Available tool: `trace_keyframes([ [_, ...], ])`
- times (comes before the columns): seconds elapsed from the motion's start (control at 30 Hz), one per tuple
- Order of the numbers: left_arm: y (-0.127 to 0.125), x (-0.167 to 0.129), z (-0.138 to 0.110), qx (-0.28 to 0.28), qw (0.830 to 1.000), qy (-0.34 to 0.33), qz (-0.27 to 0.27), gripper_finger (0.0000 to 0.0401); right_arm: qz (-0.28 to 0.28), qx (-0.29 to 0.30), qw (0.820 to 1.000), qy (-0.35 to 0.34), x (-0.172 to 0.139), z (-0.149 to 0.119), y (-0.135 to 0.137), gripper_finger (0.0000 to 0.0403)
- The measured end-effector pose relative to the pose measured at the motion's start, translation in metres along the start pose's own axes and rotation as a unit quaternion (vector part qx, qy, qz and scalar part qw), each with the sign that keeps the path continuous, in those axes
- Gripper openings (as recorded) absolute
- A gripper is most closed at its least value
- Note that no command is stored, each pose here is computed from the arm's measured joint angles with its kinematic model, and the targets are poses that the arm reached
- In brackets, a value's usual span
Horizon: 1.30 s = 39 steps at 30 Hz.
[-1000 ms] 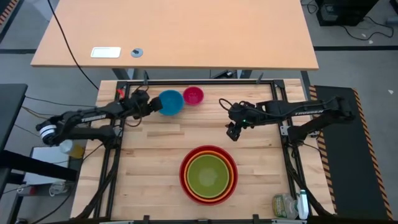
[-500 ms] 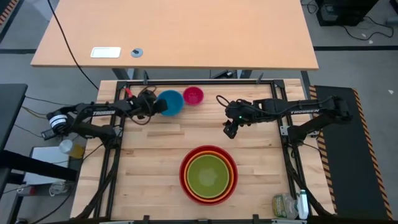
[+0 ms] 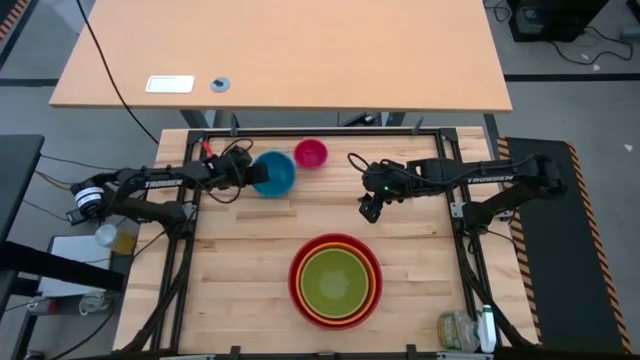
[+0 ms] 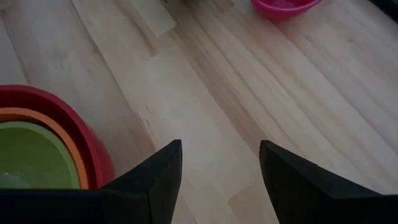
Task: Nest bowls inside each other by size order
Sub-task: Stack the blue bowl on top of the green bowl
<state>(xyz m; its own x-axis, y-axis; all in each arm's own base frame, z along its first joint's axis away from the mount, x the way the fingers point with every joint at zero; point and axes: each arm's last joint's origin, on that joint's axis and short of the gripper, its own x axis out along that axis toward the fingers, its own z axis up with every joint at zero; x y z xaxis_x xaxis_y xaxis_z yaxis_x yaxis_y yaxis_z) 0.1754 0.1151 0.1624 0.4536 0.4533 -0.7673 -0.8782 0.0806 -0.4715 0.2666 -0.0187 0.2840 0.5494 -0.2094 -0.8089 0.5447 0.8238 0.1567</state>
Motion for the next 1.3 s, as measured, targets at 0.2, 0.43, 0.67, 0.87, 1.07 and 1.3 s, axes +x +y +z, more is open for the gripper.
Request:
trace_keyframes([
  [0.2,-0.06,-0.036,0.001,0.142,0.975,0.001,-0.171,0.0014,-0.008,0.017,1.0,0.018,0.002,0.002,-0.011,0.0214],
  [0.43,-0.134,-0.089,-0.024,0.261,0.93,0.07,-0.25,0.0015,-0.036,0.032,0.998,0.049,-0.004,0.003,-0.036,0.0204],
  [0.67,-0.193,-0.111,-0.063,0.368,0.893,0.157,-0.205,0.0015,-0.044,0.105,0.992,0.062,-0.018,0.006,-0.064,0.0201],
  [0.87,-0.237,-0.098,-0.1,0.402,0.861,0.233,-0.208,0.0015,-0.024,0.133,0.988,0.071,-0.017,0.009,-0.074,0.0201],
  [1.07,-0.27,-0.083,-0.136,0.454,0.827,0.291,-0.159,0.0016,-0.014,0.125,0.987,0.098,-0.019,0.005,-0.079,0.0201],
  [1.3,-0.283,-0.052,-0.165,0.494,0.803,0.309,-0.125,0.0016,-0.012,0.093,0.991,0.1,-0.019,0.005,-0.08,0.0201],
])
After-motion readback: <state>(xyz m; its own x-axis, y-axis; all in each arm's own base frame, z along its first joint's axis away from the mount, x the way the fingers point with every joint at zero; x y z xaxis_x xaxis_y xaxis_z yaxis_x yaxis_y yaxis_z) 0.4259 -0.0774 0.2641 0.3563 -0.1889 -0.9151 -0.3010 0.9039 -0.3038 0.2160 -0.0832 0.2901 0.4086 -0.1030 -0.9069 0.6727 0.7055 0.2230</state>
